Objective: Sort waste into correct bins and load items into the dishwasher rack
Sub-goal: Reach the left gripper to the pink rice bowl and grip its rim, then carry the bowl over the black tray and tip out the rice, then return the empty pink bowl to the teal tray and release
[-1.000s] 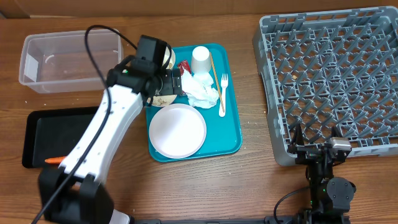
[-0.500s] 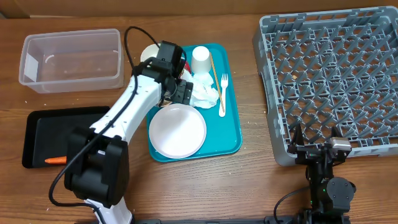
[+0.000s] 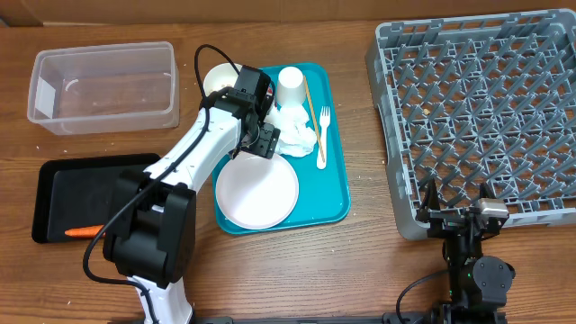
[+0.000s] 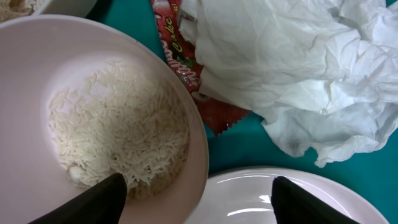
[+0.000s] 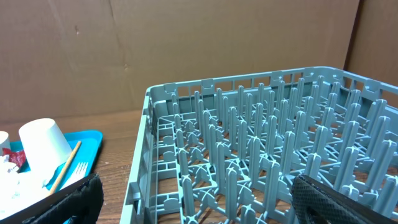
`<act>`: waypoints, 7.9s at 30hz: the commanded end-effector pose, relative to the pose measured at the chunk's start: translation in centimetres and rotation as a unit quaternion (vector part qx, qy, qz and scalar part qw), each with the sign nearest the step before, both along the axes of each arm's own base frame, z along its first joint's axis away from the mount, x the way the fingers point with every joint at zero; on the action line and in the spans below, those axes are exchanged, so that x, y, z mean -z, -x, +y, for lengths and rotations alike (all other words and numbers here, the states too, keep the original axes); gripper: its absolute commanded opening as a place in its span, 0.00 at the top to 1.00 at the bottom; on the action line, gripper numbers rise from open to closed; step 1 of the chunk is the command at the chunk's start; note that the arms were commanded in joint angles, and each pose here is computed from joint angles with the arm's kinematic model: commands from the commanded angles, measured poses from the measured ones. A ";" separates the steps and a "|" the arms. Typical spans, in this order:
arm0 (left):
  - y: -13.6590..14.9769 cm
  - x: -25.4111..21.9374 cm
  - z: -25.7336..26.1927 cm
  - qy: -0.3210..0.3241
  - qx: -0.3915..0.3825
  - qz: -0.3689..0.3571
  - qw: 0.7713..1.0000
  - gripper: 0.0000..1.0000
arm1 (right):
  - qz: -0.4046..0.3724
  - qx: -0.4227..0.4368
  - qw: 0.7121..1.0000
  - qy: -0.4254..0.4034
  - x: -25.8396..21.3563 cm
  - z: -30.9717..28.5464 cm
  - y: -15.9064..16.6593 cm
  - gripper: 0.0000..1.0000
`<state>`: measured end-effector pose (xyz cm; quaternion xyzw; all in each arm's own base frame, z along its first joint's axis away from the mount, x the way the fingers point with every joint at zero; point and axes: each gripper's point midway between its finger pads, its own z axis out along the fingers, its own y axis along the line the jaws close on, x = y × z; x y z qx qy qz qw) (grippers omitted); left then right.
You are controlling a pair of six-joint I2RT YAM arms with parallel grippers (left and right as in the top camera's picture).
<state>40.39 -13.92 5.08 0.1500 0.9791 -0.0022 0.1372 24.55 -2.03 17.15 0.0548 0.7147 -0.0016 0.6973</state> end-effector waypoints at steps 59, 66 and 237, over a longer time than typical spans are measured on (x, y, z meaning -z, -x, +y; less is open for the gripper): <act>-0.2 1.4 0.5 -0.038 0.025 0.001 0.999 0.91 | -0.002 0.005 1.000 0.001 0.2 -0.2 0.0 0.00; -0.9 0.5 0.3 -0.033 0.024 -0.012 0.999 0.96 | -0.002 0.005 1.000 0.001 0.2 -0.2 0.0 0.00; -1.9 -1.1 -4.4 0.129 -0.038 -0.169 0.976 0.45 | -0.002 0.005 1.000 0.001 0.2 -0.2 0.0 0.00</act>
